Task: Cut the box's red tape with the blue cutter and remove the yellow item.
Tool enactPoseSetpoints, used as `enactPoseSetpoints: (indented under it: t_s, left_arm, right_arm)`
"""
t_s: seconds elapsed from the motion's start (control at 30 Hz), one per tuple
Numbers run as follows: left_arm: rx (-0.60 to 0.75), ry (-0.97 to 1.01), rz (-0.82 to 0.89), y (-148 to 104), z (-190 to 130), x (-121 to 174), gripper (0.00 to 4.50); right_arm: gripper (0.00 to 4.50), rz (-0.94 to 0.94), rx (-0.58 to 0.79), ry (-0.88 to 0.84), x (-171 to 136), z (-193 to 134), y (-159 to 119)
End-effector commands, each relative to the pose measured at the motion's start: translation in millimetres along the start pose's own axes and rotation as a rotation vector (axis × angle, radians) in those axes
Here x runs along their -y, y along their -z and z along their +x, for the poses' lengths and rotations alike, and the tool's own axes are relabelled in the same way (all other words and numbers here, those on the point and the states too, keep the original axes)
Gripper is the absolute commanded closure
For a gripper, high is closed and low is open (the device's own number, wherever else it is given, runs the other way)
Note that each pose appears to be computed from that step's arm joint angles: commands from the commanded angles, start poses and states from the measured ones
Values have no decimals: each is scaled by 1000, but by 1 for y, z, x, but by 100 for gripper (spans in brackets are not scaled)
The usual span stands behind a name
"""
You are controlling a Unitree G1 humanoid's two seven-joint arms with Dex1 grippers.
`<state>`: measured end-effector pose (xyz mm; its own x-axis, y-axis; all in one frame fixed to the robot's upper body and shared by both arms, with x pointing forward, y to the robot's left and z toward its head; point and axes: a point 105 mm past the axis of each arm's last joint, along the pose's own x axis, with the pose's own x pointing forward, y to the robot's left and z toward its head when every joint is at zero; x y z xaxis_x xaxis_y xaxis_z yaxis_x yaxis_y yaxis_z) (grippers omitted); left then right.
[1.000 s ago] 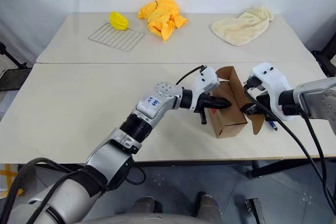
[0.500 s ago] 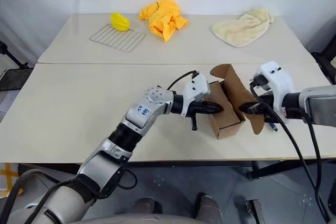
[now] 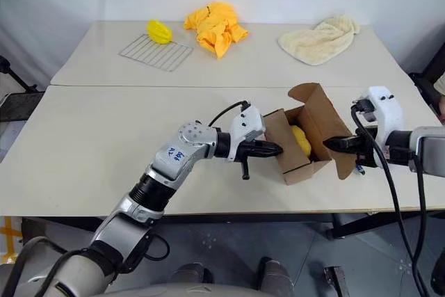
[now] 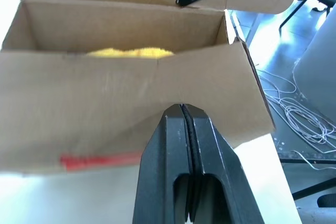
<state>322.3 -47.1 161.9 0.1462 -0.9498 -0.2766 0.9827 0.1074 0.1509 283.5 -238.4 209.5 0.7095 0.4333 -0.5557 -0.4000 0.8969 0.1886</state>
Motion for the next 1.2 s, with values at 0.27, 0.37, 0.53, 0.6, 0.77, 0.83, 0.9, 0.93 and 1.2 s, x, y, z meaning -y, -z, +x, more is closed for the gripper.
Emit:
enactPoseSetpoints:
  t_s: [0.27, 0.37, 0.53, 0.6, 0.77, 0.83, 0.9, 0.93, 1.2]
  left_arm:
    - [-155, -21, -132, 50, -3, 7, 450]
    - [-152, -25, -133, 49, -2, 6, 450]
    - [-161, -28, -142, 54, -3, 6, 450]
    - [-168, -28, -146, 58, -5, 7, 450]
    - [-181, -22, -153, 65, -5, 12, 450]
    - [-183, -20, -155, 66, -5, 13, 450]
    - [-184, -21, -157, 67, -5, 13, 450]
    - [-185, -21, -157, 67, -5, 14, 450]
    - [-184, -18, -153, 67, 3, 13, 450]
  right_arm:
    - [446, 81, -59, 30, 12, 4, 16]
    - [446, 78, -63, 26, 11, 4, 17]
    - [446, 108, -60, 24, 14, 3, 21]
    - [446, 125, -64, 21, 16, 3, 25]
    - [446, 169, -90, 34, 23, 4, 38]
    - [446, 181, -95, 42, 26, 4, 41]
    - [446, 191, -97, 46, 28, 5, 42]
    - [446, 196, -100, 48, 29, 6, 43]
    - [446, 199, -144, 26, 28, 20, 56]
